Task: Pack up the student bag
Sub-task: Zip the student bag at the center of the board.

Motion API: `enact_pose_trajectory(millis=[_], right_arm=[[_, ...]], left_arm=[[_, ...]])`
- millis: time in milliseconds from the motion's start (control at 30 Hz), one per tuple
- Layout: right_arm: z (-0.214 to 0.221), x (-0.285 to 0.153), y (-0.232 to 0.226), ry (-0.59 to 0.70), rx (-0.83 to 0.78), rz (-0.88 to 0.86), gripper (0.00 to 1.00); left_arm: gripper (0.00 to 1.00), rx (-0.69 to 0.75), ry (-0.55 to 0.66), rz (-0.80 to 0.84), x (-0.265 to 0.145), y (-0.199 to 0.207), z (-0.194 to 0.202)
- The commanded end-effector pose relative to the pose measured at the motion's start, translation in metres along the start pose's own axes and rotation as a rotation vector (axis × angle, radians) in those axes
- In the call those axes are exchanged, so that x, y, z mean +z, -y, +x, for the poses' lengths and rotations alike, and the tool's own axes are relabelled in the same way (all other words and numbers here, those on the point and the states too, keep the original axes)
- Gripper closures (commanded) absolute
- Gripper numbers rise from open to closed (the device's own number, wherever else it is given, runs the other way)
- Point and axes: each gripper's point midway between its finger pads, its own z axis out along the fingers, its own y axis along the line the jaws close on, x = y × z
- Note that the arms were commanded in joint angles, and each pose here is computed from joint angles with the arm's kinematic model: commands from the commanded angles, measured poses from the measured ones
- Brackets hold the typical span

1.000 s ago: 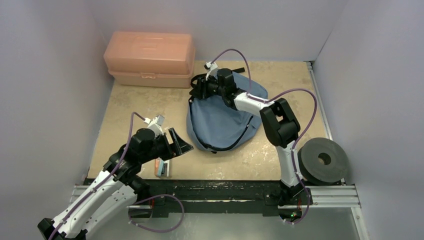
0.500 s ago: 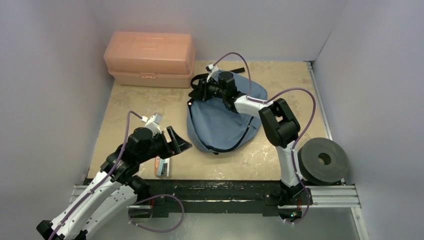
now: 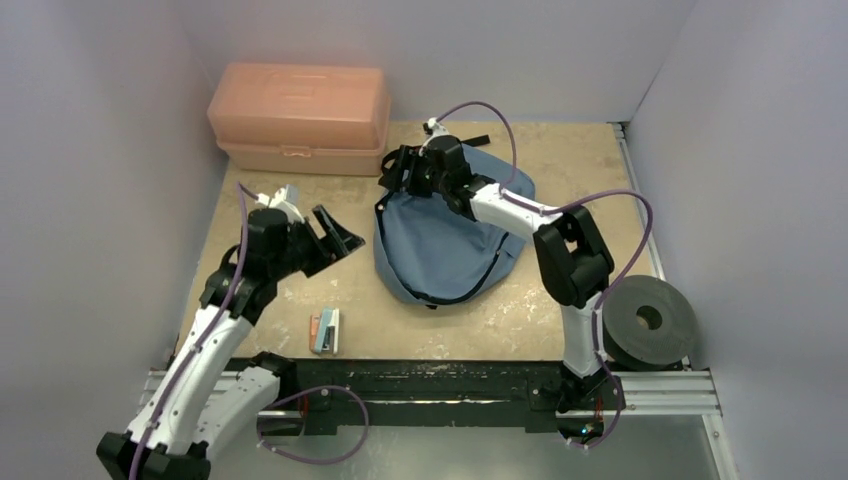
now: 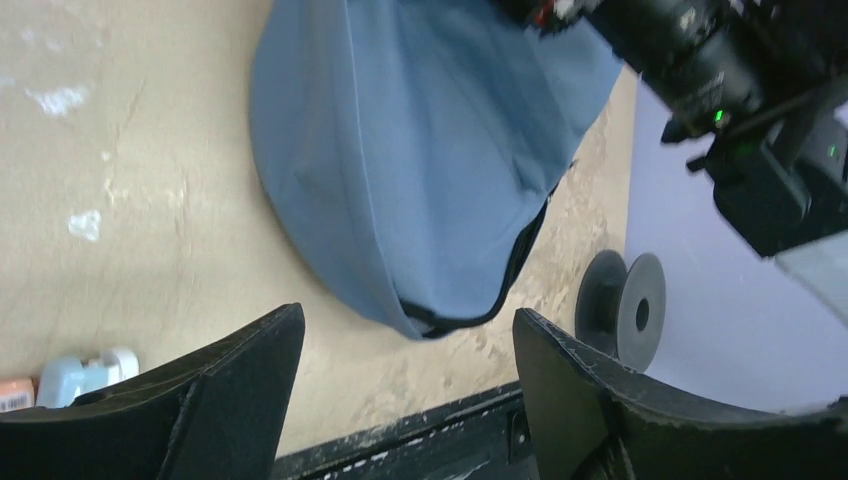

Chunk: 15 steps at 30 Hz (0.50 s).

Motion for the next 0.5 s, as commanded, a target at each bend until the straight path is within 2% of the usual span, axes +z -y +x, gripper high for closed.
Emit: enact_pose_trajectory(millis=[0,100,167,300,467], right_arm=[[-0.013,-0.014,-0.020,0.047,0.216,0.087,0.33],[-0.015,-0.019,-0.022,0.083,0.321,0.126,0.35],[-0.010,-0.020,-0.010,0.090,0.375,0.227,0.36],[-0.005,-0.016,-0.001,0.096,0.386,0.280,0.48],[-0.003,0.000,0.007,0.098,0.360,0.302,0.52]], left_arm=[[0.25,0.070,0.066,0.094,0.009,0.037,-0.058],[0.24,0.084,0.086,0.099,0.020,0.047,-0.086],[0.24,0.110,0.102,0.093,0.026,0.052,-0.103],[0.24,0.194,0.105,0.087,0.038,0.064,-0.126],[0.25,0.260,0.069,0.073,0.050,0.060,-0.128]])
